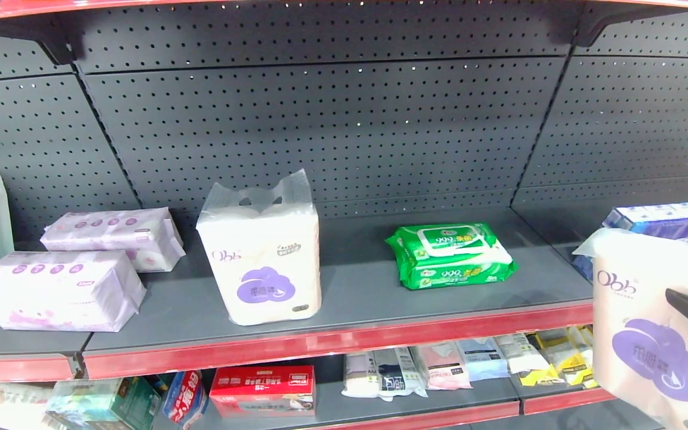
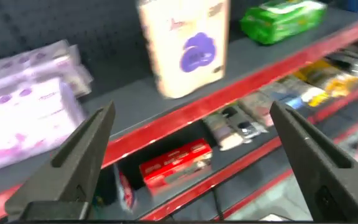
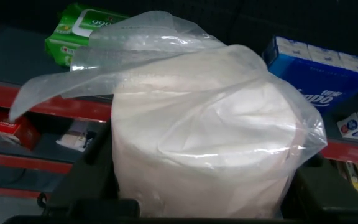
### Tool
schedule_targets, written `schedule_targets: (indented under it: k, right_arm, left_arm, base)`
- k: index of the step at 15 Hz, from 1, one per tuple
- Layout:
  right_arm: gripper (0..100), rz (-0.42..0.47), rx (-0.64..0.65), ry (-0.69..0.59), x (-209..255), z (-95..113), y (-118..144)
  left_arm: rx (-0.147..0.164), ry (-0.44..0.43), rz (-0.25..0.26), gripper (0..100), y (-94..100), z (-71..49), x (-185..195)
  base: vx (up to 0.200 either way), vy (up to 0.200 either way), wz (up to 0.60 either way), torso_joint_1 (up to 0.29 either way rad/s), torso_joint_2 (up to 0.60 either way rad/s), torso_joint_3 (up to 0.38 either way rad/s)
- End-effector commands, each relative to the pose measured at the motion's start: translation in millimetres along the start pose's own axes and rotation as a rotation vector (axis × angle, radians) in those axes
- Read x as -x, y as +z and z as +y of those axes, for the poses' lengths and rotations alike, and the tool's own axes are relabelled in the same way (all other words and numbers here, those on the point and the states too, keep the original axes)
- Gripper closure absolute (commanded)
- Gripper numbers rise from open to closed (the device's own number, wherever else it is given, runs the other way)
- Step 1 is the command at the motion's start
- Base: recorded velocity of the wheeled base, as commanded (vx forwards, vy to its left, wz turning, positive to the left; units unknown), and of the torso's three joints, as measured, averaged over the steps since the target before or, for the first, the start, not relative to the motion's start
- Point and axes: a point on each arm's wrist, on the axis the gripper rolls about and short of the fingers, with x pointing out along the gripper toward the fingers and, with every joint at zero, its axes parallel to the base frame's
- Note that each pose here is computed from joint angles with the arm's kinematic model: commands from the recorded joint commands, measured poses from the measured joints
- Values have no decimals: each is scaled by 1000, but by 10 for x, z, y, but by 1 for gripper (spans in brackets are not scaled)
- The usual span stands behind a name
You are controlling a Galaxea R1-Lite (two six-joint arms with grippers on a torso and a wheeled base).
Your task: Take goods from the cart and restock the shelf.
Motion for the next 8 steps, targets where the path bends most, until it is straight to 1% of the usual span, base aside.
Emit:
schedule_targets:
  k: [1, 2, 3, 5, 8]
  right_arm:
    - [100, -9, 2, -2, 9, -3, 17]
    - [100, -9, 2, -2, 9, -3, 17]
    - [100, -19, 3, -1, 15, -7, 40]
    - [100, -30, 11, -1, 11, -17, 81]
    - [100, -44, 15, -7, -21, -48, 171]
  left_arm:
    - [-3, -16, 0, 0, -18, 0, 8]
    - [-3, -16, 0, 0, -18, 0, 8]
    - [0, 36, 9, 0, -72, -11, 11]
    - [-1, 36, 7, 0, -103, -22, 21]
    - [4, 33, 22, 0, -233, -46, 28]
  base:
    - [0, 0, 0, 0, 0, 0]
    - [0, 0, 0, 0, 0, 0]
    - [0, 0, 0, 0, 0, 0]
    - [0, 0, 0, 0, 0, 0]
    - [0, 0, 0, 0, 0, 0]
